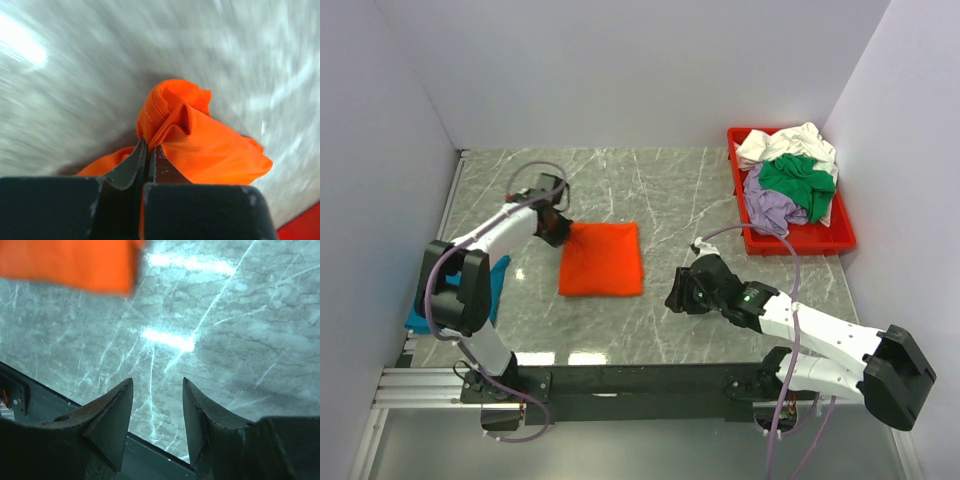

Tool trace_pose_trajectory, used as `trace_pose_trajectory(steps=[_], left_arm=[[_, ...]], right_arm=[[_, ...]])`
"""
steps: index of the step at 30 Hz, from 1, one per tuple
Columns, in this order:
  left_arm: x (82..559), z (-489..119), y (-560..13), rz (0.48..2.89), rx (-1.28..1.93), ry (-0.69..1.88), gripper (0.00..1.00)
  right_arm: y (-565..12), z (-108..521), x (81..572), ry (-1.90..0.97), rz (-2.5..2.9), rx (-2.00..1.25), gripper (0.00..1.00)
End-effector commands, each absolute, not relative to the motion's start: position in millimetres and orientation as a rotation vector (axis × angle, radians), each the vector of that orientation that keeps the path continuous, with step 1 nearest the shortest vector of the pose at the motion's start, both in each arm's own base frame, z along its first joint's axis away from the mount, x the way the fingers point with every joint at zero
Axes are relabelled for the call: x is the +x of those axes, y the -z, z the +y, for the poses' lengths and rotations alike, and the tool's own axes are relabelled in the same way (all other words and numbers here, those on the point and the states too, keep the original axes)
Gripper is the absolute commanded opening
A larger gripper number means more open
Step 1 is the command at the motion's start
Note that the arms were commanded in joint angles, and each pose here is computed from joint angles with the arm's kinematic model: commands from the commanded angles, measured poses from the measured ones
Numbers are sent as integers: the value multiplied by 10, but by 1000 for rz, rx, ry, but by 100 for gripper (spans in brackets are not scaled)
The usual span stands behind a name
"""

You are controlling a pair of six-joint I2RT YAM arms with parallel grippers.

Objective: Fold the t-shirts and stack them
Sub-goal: Neatly place the folded tshirt to the corner

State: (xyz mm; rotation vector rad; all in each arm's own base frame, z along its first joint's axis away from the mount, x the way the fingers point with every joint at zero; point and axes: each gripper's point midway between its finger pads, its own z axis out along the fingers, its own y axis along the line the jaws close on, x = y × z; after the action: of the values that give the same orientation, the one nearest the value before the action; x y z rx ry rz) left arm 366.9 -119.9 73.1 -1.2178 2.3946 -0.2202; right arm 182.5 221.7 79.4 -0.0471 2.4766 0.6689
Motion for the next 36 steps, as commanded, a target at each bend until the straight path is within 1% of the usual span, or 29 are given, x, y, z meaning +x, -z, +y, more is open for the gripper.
trace_pose_trajectory(steps=[1, 9, 17, 21, 27, 31, 36], left_arm=[[3622, -631, -827, 2309, -1414, 54, 1], [3613, 242, -1185, 2105, -1641, 70, 1], [3560, 847, -1548, 1930, -1748, 134, 1], [3654, 1014, -1696, 1868, -1788, 172, 1], [3934, 1243, -1975, 1744, -1814, 241, 1], [3964, 1389, -2011, 1718, -1844, 228, 1], [3823, 1462, -1971, 1689, -1859, 212, 1]], right_arm=[[-1027, 2245, 1907, -691, 2421, -44, 52], [-1078, 2305, 1903, -721, 2422, -63, 52], [-1093, 2406, 1890, -769, 2434, -82, 52], [-1124, 2442, 1885, -782, 2435, -94, 51], [-1122, 2439, 1888, -773, 2441, -98, 51], [-1122, 2436, 1882, -774, 2441, -99, 51], [-1140, 2467, 1888, -789, 2439, -102, 51]])
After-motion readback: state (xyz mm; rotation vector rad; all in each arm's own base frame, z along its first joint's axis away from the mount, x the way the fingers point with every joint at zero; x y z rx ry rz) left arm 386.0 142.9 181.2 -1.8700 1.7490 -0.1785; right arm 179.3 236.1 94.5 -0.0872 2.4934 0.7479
